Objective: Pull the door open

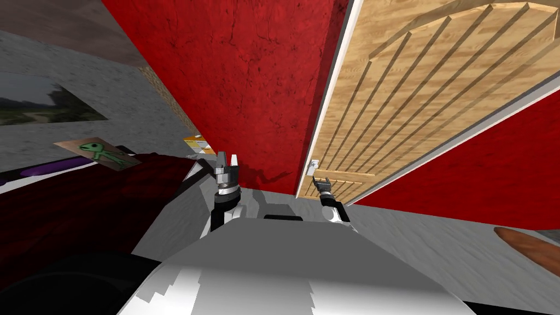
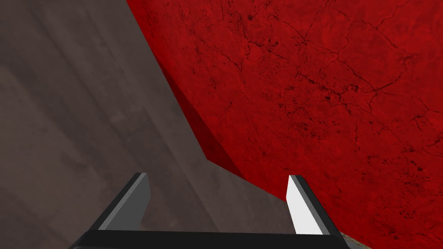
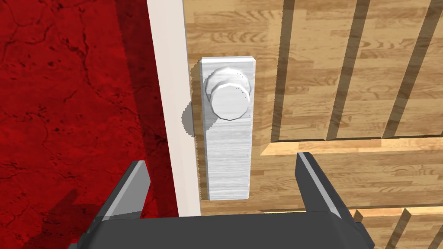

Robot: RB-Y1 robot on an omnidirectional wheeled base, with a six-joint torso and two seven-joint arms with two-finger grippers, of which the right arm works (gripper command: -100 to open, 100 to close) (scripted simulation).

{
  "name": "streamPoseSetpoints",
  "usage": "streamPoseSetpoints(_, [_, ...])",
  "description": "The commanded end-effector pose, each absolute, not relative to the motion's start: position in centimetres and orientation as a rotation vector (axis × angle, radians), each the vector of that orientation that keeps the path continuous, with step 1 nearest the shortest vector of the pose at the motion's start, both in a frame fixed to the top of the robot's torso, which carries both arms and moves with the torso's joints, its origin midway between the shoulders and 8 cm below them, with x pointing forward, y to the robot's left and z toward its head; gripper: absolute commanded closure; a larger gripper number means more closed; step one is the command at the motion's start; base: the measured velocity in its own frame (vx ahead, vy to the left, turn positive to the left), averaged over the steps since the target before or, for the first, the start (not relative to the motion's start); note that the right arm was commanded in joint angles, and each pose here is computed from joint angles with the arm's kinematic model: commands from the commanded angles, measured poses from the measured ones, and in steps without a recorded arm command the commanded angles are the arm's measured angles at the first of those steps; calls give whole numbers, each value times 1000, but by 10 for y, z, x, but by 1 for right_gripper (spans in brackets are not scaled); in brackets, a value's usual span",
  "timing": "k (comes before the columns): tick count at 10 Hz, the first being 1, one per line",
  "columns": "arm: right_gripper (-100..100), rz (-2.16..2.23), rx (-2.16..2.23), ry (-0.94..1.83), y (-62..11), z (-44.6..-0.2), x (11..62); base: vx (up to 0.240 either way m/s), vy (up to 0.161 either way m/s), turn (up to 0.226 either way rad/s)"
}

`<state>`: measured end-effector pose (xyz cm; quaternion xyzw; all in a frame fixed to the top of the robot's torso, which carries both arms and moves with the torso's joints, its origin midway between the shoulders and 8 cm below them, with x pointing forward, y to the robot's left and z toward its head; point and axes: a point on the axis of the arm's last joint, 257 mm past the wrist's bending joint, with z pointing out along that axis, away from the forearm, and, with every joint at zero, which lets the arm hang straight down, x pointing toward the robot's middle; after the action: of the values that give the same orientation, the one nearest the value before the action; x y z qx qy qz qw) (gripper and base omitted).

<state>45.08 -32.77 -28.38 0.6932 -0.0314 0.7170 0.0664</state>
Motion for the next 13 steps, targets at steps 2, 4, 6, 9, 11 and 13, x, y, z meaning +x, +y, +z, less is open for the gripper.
streamPoseSetpoints(2, [-100, 2147, 2141, -151, -334, -295, 451, 8, -98, 165])
streamPoseSetpoints(4, [-100, 2135, 2120, -167, -351, -294, 451, 52, -20, 111])
streamPoseSetpoints(6, [-100, 2117, 2106, -198, -372, -296, 450, 203, 18, 189])
streamPoseSetpoints(9, [-100, 2100, 2089, -231, -395, -297, 448, 106, -2, 97])
streamPoseSetpoints(11, [-100, 2080, 2066, -273, -423, -296, 446, 140, -17, 204])
streamPoseSetpoints(13, [100, 2086, 2073, -261, -415, -295, 448, 32, -10, -6])
